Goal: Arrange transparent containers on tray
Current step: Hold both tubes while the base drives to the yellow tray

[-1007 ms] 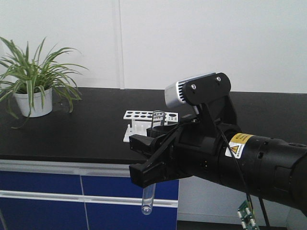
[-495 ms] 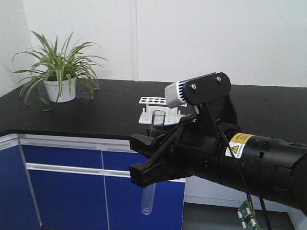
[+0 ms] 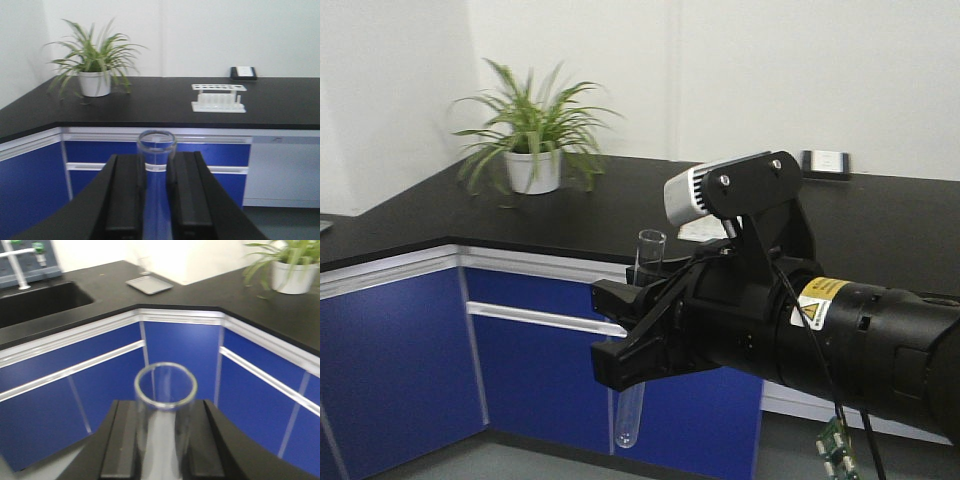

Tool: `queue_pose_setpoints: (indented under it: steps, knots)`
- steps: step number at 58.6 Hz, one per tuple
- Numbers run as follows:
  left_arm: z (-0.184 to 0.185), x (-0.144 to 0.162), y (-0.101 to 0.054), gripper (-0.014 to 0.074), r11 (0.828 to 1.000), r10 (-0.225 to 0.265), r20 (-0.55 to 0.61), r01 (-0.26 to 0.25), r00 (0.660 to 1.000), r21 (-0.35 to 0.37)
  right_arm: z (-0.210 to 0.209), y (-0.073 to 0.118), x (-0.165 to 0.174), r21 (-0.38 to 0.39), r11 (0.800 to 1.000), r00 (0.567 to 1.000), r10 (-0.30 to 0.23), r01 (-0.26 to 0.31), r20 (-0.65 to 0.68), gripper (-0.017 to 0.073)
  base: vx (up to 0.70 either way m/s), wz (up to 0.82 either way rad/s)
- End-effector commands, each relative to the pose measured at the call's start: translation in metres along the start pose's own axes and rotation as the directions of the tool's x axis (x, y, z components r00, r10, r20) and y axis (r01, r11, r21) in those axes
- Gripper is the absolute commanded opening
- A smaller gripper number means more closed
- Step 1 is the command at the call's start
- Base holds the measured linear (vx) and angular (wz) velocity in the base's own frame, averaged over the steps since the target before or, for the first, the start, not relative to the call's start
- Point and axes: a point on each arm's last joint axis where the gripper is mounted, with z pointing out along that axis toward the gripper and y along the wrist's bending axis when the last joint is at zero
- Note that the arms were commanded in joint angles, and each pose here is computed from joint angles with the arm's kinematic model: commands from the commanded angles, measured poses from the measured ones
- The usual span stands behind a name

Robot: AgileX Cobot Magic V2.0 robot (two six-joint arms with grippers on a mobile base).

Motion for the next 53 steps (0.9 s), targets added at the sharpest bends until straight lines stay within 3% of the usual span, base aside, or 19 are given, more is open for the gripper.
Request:
queue_pose_setpoints:
  steps: [1,53]
  knots:
    - [-0.0023,-0.017,-0.0037,0.0134,0.999,-0.018,0.105,0.015,0.994,0.034,-0.0143,-0.001,-0.0256,0.022,1.0,0.99,-0.011,0.008,0.14,0.0206,-0.13,0.44]
    - [-0.0023,-0.017,-0.0037,0.0134,0.999,-0.018,0.105,0.015,0.994,0.034,-0.0143,-0.001,-0.0256,0.022,1.0,0.99,-0.011,0.008,0.14,0.0206,-0.05,0.58]
